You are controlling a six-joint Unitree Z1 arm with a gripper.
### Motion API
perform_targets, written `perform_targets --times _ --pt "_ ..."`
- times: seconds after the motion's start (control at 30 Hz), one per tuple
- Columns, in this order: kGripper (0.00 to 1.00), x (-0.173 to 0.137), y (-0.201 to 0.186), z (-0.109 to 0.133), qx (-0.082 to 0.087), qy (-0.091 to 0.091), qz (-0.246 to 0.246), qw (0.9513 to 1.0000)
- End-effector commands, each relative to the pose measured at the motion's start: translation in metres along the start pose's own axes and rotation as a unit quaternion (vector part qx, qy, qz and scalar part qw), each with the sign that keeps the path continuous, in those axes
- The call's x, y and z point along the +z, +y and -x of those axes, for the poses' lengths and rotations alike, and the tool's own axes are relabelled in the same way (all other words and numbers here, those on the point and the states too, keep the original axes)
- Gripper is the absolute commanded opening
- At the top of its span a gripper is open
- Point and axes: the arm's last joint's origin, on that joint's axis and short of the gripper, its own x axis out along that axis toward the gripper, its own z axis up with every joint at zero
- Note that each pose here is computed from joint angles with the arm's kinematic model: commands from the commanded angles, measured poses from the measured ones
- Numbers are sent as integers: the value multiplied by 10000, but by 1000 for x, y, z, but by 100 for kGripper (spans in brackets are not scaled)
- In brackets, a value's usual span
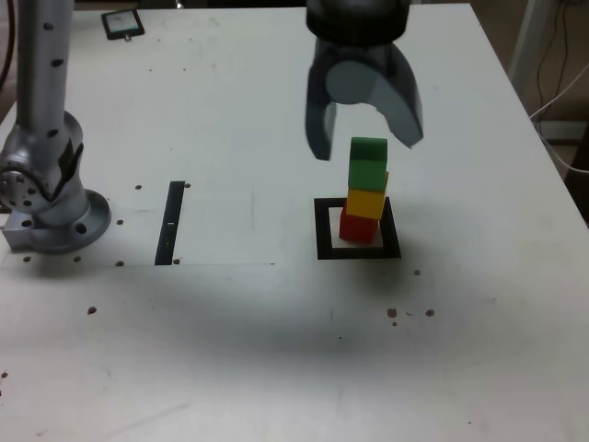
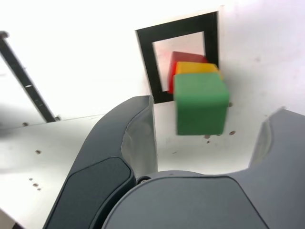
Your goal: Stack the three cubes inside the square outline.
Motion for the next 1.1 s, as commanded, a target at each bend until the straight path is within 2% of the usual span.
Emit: perform_targets --times 0.0,0.23,0.4,0.57,0.73,0.83,0.93,1.07 --pt "99 -12 0 14 24 -98 13 9999" --pt "99 -52 5 35 76 -115 139 9998" --pt "99 -97 15 31 76 95 311 9994" --pt "99 -145 20 -2 4 286 574 9979" --pt "99 -179 18 -39 -317 350 759 9960" --pt "99 -187 14 -54 -423 476 751 9951" --pt "100 -192 8 -67 -381 614 583 9957" --pt "100 -196 -2 -84 -238 772 226 9965"
